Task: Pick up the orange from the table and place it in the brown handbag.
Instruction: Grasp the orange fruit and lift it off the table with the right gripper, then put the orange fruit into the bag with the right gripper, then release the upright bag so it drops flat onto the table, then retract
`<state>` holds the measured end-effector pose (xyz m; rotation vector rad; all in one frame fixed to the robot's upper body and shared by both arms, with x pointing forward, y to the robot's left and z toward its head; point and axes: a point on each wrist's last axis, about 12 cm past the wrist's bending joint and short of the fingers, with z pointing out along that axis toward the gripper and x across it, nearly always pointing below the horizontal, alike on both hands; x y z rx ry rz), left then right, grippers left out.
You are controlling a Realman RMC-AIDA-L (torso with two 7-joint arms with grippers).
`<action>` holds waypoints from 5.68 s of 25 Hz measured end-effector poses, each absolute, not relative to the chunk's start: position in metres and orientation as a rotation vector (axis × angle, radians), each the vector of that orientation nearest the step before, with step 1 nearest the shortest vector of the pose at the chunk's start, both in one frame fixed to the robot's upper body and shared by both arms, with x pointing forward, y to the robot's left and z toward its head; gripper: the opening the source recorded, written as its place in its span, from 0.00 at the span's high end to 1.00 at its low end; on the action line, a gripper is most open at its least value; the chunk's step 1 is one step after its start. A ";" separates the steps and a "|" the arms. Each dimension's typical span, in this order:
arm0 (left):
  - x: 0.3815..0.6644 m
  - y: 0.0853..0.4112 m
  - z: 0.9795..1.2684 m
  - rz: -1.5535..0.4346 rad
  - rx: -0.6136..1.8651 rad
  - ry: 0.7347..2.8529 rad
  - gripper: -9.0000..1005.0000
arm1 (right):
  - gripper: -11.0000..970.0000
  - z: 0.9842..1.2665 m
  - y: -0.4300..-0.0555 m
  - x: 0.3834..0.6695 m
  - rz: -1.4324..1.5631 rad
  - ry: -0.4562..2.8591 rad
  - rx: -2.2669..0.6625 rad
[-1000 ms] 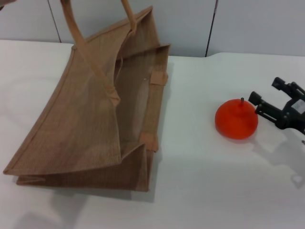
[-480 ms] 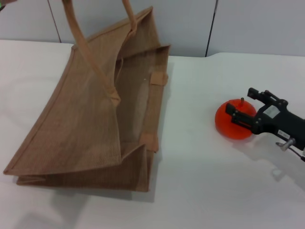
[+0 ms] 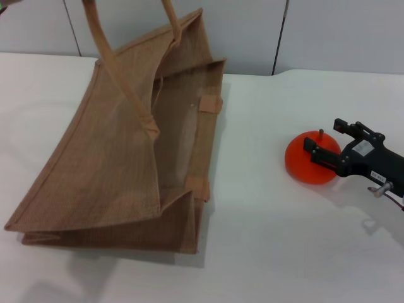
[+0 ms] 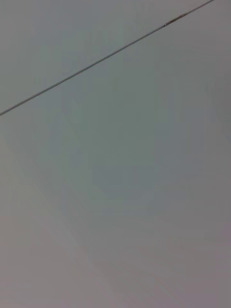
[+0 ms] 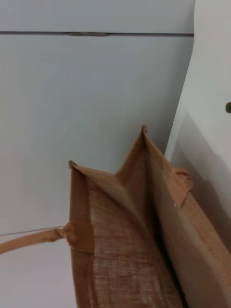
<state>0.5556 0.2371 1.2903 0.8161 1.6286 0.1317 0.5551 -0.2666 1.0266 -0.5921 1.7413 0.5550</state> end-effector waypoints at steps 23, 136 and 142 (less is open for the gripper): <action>0.556 0.237 1.291 0.133 0.816 1.625 0.88 | 0.09 1.017 -0.263 0.553 0.530 1.807 -0.628; 0.562 0.193 1.288 0.068 0.914 1.525 0.88 | 0.08 1.060 -0.188 0.615 0.539 1.743 -0.941; 0.563 0.200 1.282 0.094 0.902 1.546 0.88 | 0.08 1.055 -0.239 0.611 0.472 1.800 -0.789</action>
